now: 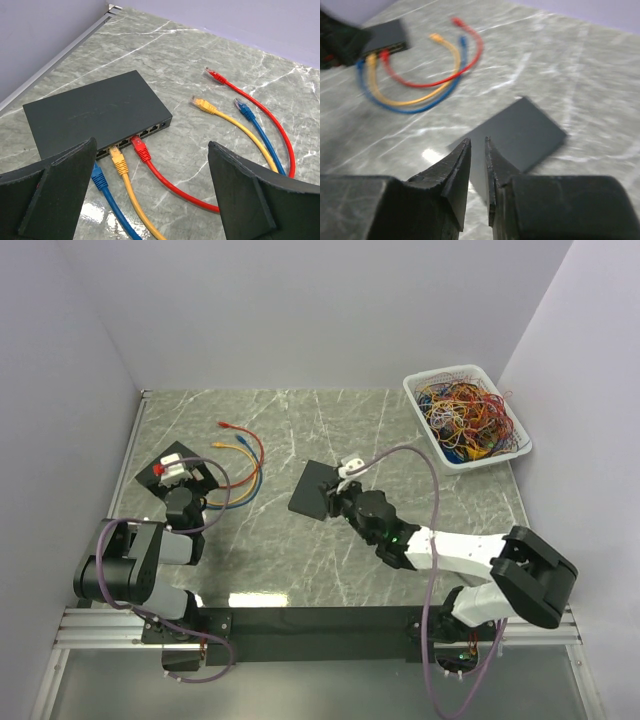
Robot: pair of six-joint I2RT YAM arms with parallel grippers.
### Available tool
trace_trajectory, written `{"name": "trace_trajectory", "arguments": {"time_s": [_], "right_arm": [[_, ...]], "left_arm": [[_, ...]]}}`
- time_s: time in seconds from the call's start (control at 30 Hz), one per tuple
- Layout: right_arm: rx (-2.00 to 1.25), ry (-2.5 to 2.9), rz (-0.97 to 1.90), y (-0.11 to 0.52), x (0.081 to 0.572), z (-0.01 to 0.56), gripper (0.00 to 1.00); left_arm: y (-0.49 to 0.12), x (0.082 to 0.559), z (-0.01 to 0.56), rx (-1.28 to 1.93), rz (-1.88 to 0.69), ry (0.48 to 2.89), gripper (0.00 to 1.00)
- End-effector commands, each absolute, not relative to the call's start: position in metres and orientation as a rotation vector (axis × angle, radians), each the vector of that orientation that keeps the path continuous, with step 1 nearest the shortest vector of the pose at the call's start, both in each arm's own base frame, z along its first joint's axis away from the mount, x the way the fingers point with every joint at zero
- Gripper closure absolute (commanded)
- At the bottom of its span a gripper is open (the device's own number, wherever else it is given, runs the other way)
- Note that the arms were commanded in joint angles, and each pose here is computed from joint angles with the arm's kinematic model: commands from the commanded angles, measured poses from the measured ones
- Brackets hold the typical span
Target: Insert the plug into the switch port
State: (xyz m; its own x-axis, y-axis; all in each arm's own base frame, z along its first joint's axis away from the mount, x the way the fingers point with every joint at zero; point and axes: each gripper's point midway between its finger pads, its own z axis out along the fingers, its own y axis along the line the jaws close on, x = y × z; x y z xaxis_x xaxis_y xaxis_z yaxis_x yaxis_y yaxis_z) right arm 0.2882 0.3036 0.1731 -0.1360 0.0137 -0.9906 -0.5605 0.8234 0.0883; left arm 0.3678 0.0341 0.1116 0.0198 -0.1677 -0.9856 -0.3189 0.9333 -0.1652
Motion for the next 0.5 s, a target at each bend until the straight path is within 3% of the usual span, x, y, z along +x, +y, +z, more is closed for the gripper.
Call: {"name": "trace_trajectory", "arguments": {"time_s": [0.0, 0.17, 0.3, 0.47], "right_arm": [[-0.196, 1.493, 0.413, 0.262, 0.302, 0.234, 0.76], [-0.067, 1.408, 0.263, 0.200, 0.305, 0.261, 0.70], [0.153, 1.432, 0.150, 0.119, 0.324, 0.260, 0.70], [0.265, 1.427, 0.107, 0.067, 0.326, 0.247, 0.70]], "left_arm": [[0.036, 0.371, 0.128, -0.404, 0.117, 1.496, 0.01], [0.036, 0.370, 0.130, -0.403, 0.117, 1.492, 0.01], [0.036, 0.370, 0.130, -0.403, 0.117, 1.490, 0.01], [0.036, 0.371, 0.130, -0.404, 0.115, 1.490, 0.01]]}}
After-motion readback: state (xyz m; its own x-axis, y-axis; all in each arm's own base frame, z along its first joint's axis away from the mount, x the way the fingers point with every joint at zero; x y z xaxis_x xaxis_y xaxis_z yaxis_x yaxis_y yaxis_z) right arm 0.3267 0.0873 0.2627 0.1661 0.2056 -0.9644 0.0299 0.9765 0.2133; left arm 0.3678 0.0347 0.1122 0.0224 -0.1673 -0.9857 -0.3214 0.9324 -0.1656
